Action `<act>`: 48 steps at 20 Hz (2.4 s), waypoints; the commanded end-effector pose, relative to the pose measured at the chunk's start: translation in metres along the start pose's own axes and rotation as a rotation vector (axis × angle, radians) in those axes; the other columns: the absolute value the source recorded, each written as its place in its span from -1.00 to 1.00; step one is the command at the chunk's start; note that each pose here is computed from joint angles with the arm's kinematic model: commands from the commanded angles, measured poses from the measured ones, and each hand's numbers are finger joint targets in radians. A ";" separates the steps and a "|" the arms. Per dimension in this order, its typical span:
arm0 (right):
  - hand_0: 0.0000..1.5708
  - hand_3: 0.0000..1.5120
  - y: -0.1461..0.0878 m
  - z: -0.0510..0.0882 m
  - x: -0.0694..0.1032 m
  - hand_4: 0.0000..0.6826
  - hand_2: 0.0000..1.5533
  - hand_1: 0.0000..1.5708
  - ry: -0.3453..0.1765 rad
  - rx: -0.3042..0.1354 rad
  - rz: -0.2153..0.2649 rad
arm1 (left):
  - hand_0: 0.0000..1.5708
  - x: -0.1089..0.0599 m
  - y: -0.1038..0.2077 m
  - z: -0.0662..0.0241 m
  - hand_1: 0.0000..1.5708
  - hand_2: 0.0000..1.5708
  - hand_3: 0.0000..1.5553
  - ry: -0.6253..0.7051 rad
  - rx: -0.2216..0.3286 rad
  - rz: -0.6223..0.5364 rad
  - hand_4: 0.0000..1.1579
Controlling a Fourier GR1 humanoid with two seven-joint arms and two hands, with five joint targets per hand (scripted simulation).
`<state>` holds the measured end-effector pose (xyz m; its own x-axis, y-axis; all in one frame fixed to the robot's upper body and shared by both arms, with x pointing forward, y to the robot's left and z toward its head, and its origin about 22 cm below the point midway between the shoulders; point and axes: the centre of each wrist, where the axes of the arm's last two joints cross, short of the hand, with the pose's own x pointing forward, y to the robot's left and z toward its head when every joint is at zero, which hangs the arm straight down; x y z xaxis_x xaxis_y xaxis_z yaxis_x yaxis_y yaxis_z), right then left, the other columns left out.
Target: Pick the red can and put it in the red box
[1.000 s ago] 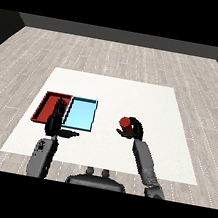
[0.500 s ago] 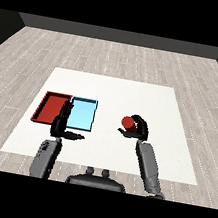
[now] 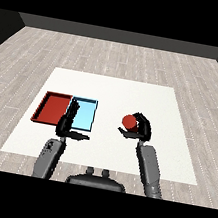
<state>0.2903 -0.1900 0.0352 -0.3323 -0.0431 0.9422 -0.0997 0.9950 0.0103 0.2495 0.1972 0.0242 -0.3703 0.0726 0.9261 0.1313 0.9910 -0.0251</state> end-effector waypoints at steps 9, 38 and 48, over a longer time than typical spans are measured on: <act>0.86 0.84 0.096 -0.035 0.011 0.91 0.85 0.86 -0.004 -0.012 -0.035 | -1.00 -0.024 -0.073 -0.0056 -1.00 -1.00 -1.00 0.086 -0.083 0.042 -1.00; 0.89 0.82 0.146 -0.023 0.008 0.82 0.85 0.89 -0.017 0.053 -0.095 | -1.00 -0.052 -0.106 -0.0288 -1.00 -1.00 -1.00 0.191 -0.132 0.144 -1.00; 0.88 0.81 0.150 -0.021 0.001 0.88 0.88 0.88 -0.013 0.092 -0.114 | -1.00 -0.059 -0.106 -0.0351 -1.00 -1.00 -1.00 0.153 -0.151 0.150 -0.73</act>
<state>0.2857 -0.0413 0.0406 -0.3299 -0.1349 0.9343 -0.1963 0.9779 0.0719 0.2774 0.0935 -0.0128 -0.1758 0.1696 0.9697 0.2969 0.9483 -0.1120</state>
